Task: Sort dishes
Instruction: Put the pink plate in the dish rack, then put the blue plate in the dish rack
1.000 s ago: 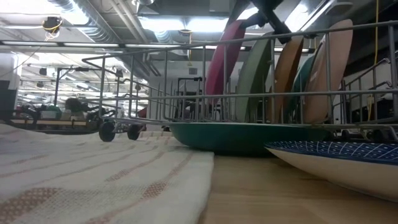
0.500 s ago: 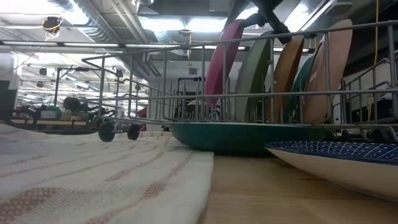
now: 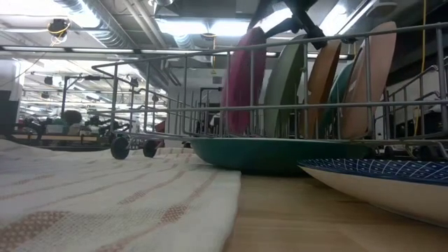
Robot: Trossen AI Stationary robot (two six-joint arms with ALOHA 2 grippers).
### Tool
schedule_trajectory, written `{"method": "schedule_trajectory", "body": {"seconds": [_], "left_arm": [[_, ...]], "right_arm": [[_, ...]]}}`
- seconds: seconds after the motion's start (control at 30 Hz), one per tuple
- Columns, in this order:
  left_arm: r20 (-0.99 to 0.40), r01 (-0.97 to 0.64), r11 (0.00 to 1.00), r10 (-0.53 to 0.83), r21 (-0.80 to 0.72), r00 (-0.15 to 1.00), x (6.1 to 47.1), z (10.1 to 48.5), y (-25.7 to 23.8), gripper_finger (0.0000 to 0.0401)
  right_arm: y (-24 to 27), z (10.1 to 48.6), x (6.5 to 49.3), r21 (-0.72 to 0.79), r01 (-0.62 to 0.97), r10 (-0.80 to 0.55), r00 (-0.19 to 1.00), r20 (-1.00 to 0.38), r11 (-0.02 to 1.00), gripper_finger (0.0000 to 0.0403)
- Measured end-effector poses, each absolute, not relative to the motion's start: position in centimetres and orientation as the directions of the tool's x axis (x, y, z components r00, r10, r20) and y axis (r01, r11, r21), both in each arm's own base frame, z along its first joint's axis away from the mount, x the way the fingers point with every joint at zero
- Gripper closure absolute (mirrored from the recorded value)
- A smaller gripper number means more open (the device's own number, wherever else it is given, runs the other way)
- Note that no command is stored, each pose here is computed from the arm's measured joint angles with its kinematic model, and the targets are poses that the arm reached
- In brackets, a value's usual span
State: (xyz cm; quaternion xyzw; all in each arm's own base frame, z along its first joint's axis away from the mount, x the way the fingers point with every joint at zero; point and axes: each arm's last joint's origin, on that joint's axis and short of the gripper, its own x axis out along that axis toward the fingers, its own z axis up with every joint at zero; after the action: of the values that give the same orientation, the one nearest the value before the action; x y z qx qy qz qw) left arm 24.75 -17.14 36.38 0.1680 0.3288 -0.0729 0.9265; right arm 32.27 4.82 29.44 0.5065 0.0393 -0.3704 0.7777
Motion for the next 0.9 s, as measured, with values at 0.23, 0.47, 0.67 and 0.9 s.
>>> {"method": "schedule_trajectory", "body": {"seconds": [0.23, 0.47, 0.67, 0.9], "left_arm": [[-0.634, 0.243, 0.934, -0.024, 0.26, 0.773, 24.7, 36.4, -17.1, 0.0258], [-0.634, 0.243, 0.934, -0.024, 0.261, 0.773, 24.7, 36.4, -17.1, 0.0258], [-0.634, 0.243, 0.934, -0.024, 0.261, 0.773, 24.8, 36.4, -17.1, 0.0258], [-0.634, 0.247, 0.932, -0.024, 0.265, 0.773, 24.8, 36.4, -17.1, 0.0258]], "right_arm": [[4.4, 29.4, 32.3, 0.742, 0.63, -0.552, 0.712, -0.434, 0.229, 0.0243], [3.4, 29.5, 32.4, 0.744, 0.635, -0.573, 0.696, -0.432, 0.21, 0.0255], [3.0, 29.6, 32.4, 0.743, 0.639, -0.592, 0.684, -0.427, 0.202, 0.0275], [3.0, 29.7, 32.2, 0.744, 0.637, -0.596, 0.682, -0.423, 0.201, 0.029]]}}
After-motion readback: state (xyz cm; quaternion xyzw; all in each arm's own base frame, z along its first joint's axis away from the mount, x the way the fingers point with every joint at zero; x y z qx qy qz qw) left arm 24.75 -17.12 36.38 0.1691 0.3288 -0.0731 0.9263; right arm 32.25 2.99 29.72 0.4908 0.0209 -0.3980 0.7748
